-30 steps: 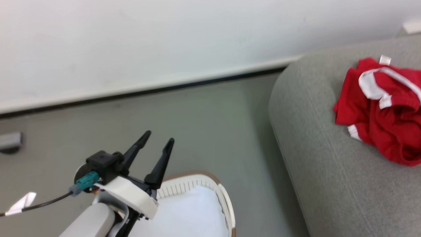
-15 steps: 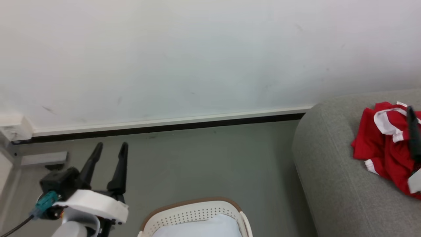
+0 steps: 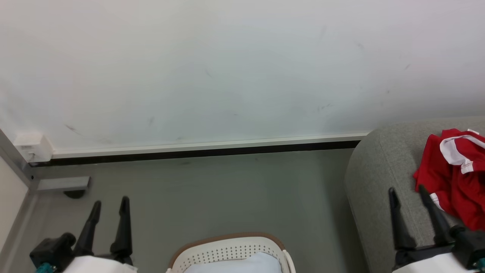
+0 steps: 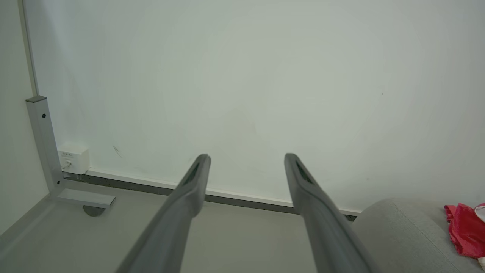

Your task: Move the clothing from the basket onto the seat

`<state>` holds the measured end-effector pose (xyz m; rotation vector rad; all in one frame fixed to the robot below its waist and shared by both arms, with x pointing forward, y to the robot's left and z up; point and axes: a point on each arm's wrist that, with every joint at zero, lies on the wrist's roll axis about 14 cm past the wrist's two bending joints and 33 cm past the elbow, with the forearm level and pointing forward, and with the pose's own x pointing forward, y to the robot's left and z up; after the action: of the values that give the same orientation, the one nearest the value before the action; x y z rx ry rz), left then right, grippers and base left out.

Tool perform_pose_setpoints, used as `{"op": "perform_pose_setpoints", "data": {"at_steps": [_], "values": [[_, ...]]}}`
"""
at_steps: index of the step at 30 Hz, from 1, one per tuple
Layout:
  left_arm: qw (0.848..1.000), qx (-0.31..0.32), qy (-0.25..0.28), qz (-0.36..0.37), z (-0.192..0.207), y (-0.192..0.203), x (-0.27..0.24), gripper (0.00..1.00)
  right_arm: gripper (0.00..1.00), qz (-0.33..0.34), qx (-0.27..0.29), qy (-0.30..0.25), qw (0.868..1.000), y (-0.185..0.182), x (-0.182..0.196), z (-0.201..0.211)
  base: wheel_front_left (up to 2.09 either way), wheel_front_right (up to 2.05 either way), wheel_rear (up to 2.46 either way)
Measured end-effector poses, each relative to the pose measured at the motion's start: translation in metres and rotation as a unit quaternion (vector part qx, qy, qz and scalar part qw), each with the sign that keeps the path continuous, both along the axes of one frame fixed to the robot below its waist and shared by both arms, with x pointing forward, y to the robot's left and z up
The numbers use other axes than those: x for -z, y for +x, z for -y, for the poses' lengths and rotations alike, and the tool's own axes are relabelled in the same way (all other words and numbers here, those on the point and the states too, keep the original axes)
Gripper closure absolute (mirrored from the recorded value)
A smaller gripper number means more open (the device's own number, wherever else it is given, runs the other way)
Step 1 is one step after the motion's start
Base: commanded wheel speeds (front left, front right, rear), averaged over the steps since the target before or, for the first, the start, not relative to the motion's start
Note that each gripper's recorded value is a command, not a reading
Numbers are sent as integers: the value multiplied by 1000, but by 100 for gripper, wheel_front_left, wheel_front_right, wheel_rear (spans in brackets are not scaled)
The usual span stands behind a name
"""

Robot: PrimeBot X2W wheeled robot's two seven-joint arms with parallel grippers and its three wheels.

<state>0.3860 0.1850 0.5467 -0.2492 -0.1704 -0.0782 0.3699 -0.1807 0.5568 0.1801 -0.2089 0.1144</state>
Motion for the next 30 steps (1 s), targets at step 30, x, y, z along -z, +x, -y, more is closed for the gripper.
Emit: {"op": "perform_pose_setpoints", "data": {"at_steps": [30], "values": [[999,6,9,-47,3,-9,40,0,0,-14,-24,12,1000,-3,16,-33,0,0,0]]}}
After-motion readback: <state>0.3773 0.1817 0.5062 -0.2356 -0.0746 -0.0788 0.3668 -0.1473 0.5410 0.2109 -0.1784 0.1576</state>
